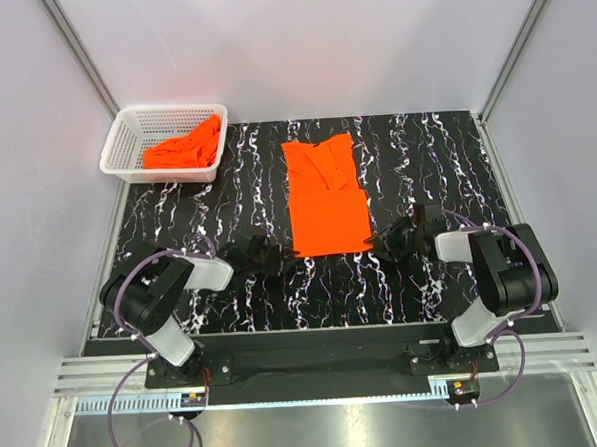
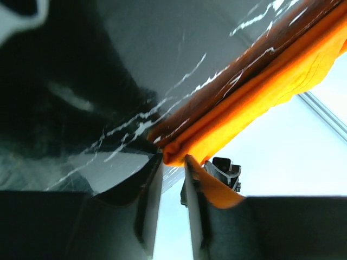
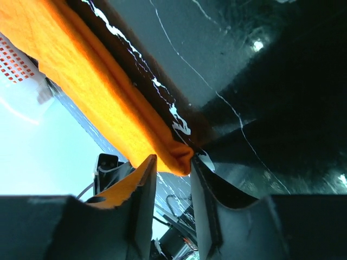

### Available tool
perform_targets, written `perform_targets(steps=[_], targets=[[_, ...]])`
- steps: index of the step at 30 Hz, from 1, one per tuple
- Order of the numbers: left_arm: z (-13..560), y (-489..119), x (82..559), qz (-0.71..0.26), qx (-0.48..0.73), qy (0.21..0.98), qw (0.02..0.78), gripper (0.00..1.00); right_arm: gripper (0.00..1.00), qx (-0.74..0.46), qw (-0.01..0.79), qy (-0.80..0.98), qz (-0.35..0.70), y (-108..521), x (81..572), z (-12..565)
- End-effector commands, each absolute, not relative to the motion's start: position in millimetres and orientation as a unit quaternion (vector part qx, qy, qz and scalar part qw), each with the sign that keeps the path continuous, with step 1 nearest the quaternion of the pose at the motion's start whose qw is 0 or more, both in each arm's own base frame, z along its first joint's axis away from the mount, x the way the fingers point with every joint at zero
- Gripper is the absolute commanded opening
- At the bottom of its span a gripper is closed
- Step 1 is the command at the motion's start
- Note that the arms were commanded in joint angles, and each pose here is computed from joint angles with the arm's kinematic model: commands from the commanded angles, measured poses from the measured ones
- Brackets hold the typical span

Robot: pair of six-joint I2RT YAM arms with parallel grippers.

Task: Fold and stack the t-shirts
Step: Fold the tshirt

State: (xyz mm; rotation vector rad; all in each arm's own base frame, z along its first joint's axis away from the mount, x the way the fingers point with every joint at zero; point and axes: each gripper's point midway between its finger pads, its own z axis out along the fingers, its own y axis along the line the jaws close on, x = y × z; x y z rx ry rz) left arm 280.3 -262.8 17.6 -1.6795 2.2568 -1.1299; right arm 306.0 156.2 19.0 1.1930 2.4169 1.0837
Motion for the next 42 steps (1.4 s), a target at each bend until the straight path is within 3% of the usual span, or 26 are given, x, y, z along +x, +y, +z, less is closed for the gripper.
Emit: perform_targets(steps=[1,3,4,6,8,22,42], targets=[[-23,-235,266,-0.298,-0.574,0.760,0.063,0.25,0.38,0.432,0.104,0.839,0.314,146,295,-11],[-24,-233,268,-0.298,-0.572,0.762,0.066,0.19,0.33,0.433,0.101,0.839,0.312,145,295,-12],[-23,-234,269,-0.300,-0.568,0.763,0.066,0.11,0.29,0.433,0.099,0.840,0.311,145,294,-14],[-20,-236,272,-0.303,-0.564,0.766,0.065,0.00,0.14,0.429,0.097,0.842,0.311,146,294,-14],[-18,-235,270,-0.301,-0.556,0.772,0.063,0.00,0.00,0.421,0.092,0.848,0.310,147,292,-12],[40,-229,197,-0.324,-0.497,0.802,0.064,0.00,0.00,0.327,0.079,0.892,0.302,162,223,54],[100,-242,91,-0.393,-0.455,0.799,0.030,0.00,0.00,0.316,0.062,0.883,0.341,168,106,115]])
